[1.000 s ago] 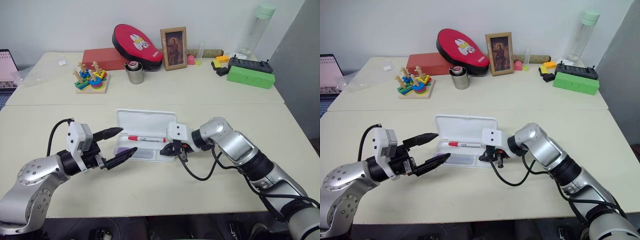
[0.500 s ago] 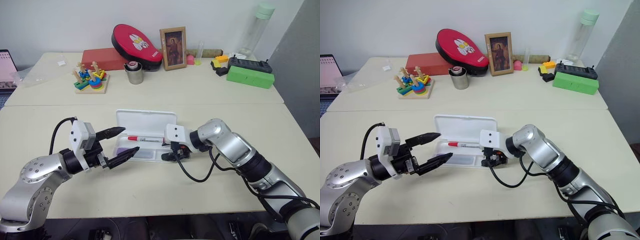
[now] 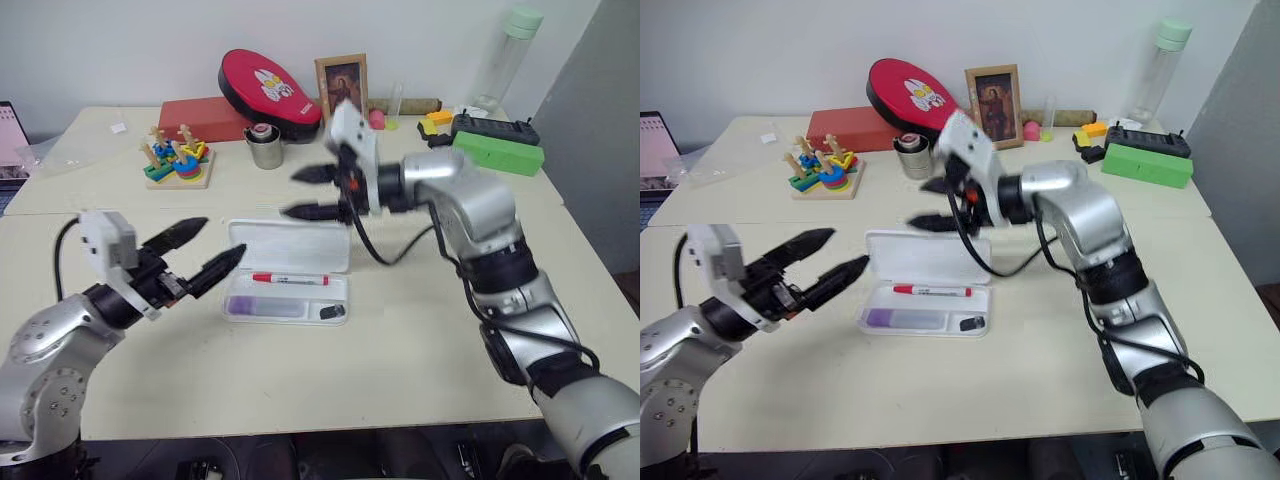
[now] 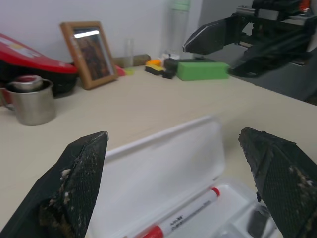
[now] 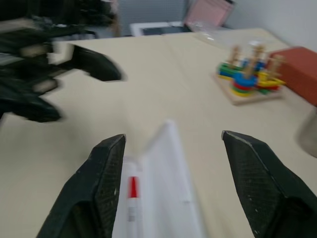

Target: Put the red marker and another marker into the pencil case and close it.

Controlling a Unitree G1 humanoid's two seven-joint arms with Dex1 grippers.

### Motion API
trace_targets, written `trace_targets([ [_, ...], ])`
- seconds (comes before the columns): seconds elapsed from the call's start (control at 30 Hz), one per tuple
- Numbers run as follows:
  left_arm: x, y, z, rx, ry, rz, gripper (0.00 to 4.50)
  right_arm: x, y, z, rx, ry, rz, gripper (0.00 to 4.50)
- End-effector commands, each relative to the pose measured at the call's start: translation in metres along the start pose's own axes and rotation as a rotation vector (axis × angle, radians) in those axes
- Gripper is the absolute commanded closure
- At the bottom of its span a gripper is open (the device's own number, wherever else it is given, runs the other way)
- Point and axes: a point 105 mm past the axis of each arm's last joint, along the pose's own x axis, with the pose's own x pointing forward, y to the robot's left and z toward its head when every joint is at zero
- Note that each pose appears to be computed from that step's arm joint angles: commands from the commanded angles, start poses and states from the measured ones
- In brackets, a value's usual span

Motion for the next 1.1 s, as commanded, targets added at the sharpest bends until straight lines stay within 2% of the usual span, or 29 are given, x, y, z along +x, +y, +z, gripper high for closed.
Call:
trace_targets([
  [0.03,-0.005,0.008,0.014,0.017,-0.039,0.044,0.00,0.010,-0.025,-0.018,0.018,0.053,-0.133,2.34],
  [0.17,-0.005,0.006,0.022,0.009,-0.068,0.029,0.00,0.022,-0.016,-0.040,-0.033,0.133,-0.087,3.13],
  [0.37,-0.007,-0.005,0.023,0.016,-0.048,-0.040,0.00,0.021,0.005,-0.049,-0.086,0.178,0.040,4.46],
  [0.53,-0.017,-0.009,0.021,0.017,0.022,-0.099,0.00,0.008,0.056,-0.066,-0.213,0.212,0.291,4.46],
  [0.77,-0.028,-0.019,0.006,0.015,0.132,-0.166,0.00,-0.005,0.097,-0.095,-0.277,0.273,0.428,4.46],
  [0.93,-0.029,-0.024,-0.002,0.007,0.178,-0.206,0.00,-0.005,0.103,-0.128,-0.355,0.383,0.419,4.46],
  [1.1,-0.030,-0.020,-0.004,0.013,0.193,-0.200,0.00,-0.006,0.094,-0.124,-0.317,0.364,0.385,4.46],
])
